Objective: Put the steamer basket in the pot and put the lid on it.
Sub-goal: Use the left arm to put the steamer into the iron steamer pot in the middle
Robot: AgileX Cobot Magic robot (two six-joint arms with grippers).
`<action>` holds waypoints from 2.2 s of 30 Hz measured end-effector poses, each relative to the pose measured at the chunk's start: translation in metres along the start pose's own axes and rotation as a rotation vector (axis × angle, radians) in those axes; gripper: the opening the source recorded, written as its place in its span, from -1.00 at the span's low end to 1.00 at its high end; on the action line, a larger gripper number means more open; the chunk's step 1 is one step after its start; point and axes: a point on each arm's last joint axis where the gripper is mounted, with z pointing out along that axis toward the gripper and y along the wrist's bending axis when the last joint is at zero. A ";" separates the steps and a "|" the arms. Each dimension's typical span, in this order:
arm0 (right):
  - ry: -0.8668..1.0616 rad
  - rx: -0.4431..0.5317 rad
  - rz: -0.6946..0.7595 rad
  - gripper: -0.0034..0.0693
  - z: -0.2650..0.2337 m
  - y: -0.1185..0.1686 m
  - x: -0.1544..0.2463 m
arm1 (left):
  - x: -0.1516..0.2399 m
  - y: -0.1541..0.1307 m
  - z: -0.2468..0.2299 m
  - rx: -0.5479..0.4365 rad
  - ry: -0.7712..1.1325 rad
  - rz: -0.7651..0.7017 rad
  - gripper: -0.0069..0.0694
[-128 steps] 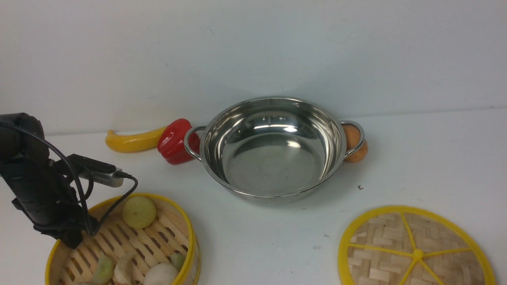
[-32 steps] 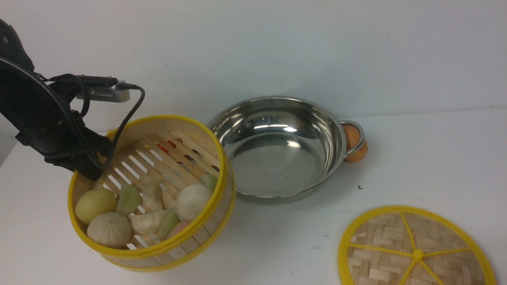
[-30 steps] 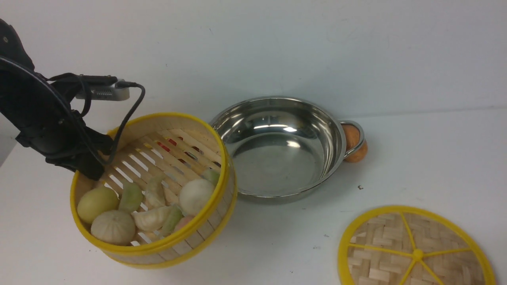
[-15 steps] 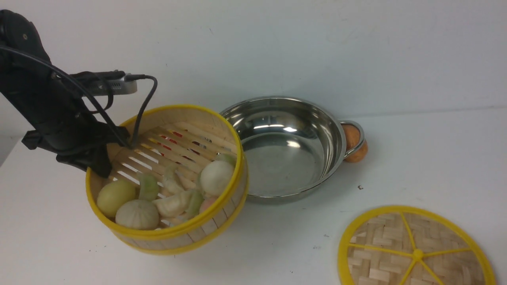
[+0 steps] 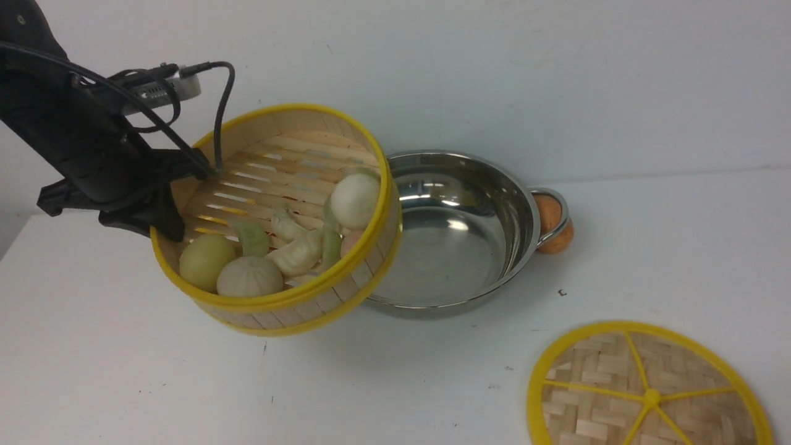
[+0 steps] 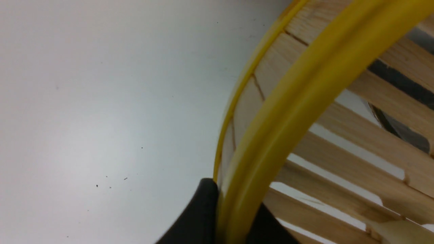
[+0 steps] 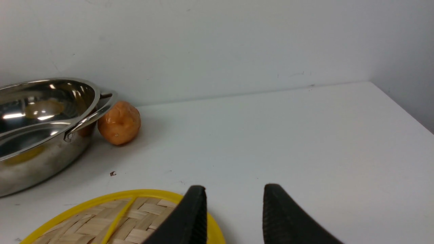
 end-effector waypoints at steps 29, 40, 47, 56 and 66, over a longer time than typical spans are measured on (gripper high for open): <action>0.000 0.000 -0.003 -0.22 0.000 0.000 0.000 | 0.007 -0.050 0.005 0.172 0.016 -0.183 -0.75; 0.000 0.000 -0.003 -0.22 0.000 0.000 0.000 | 0.010 -0.061 0.010 0.138 0.037 -0.151 -0.75; 0.000 0.000 -0.003 -0.22 0.000 0.000 0.000 | 0.000 -0.061 0.006 0.075 -0.006 -0.114 -0.75; 0.000 0.000 -0.001 -0.22 0.000 0.000 0.000 | -0.012 -0.064 0.005 0.097 -0.111 -0.112 -0.75; 0.000 0.000 0.000 -0.22 0.000 0.000 0.000 | -0.012 -0.054 0.036 -0.004 0.006 -0.084 -0.75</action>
